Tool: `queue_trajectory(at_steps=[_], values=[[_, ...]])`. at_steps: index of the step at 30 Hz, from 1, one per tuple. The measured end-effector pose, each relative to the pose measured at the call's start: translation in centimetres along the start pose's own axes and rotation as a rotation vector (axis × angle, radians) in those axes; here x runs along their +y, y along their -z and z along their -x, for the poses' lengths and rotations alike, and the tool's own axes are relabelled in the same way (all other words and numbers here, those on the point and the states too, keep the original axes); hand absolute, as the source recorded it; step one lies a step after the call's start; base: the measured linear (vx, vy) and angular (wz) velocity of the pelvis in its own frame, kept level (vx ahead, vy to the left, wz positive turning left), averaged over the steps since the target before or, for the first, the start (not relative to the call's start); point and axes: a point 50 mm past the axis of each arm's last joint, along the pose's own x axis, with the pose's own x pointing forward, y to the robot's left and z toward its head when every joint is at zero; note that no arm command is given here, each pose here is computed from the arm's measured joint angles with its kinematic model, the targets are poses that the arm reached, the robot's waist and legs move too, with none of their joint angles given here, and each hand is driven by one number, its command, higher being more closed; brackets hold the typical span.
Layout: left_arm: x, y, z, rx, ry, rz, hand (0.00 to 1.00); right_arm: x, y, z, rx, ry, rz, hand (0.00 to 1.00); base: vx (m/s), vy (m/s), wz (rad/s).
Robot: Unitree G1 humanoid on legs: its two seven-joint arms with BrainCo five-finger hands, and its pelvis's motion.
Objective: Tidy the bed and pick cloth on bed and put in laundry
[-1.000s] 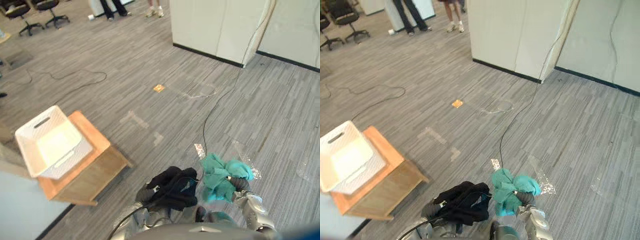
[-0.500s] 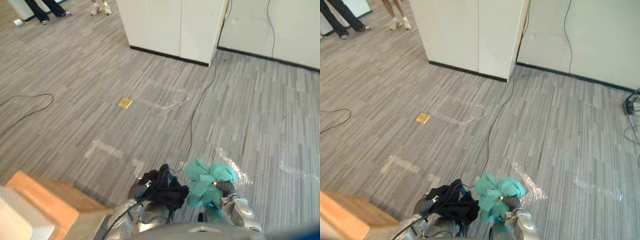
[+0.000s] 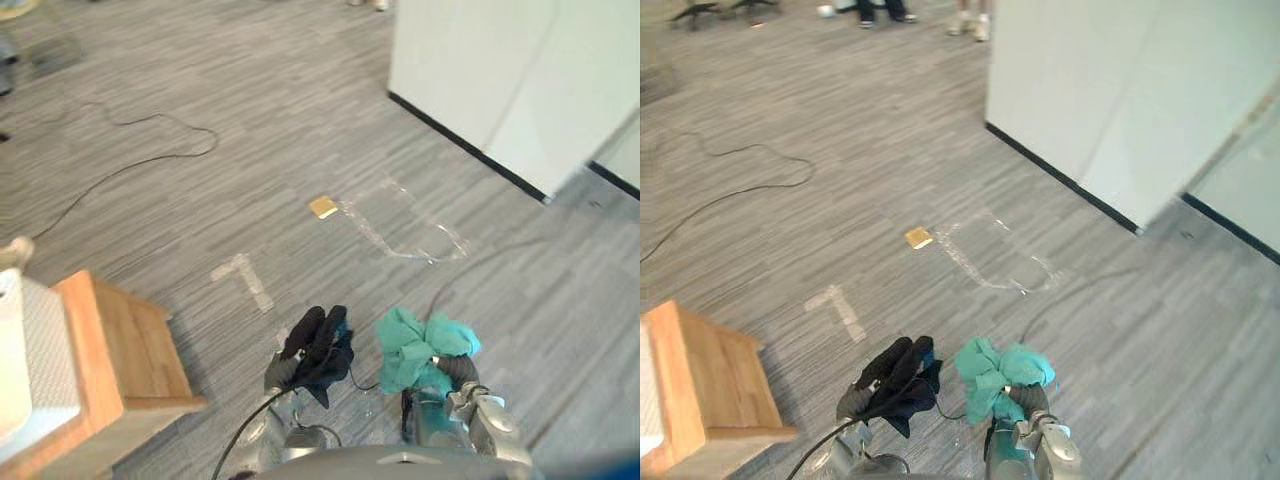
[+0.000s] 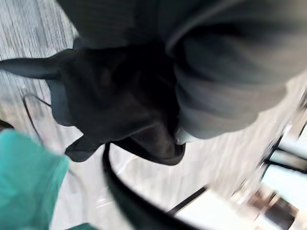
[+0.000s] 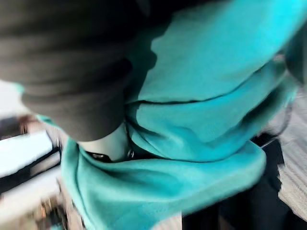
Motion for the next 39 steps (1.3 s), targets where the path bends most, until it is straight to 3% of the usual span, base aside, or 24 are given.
queue_trajectory(at_steps=[9,15,27,32,39], values=[[-0.8,0.4,0.2,0.036,0.136,-0.06,1.0,-1.7,1.3,0.4,0.061,0.093,-0.033,1.0,0.08,-0.008,1.76],[1.0,-0.1,0.6,0.088,0.128,-0.182,1.0,0.2,1.4,-0.5,0.05,0.057,-0.103,1.0,-0.07,0.14,0.94],[2.3,0.0,1.4,0.125,0.112,-0.238,1.0,0.1,1.3,-0.5,0.062,0.052,-0.079,1.0,-0.16,0.049,0.24],[3.8,-0.5,1.7,0.139,0.09,-0.272,1.0,-0.8,3.5,1.6,0.109,0.121,-0.137,1.0,0.04,0.101,0.35],[3.0,-0.6,0.8,0.171,0.151,-0.314,1.0,-2.1,5.2,3.3,0.114,0.244,-0.25,1.0,0.04,-0.037,1.04]])
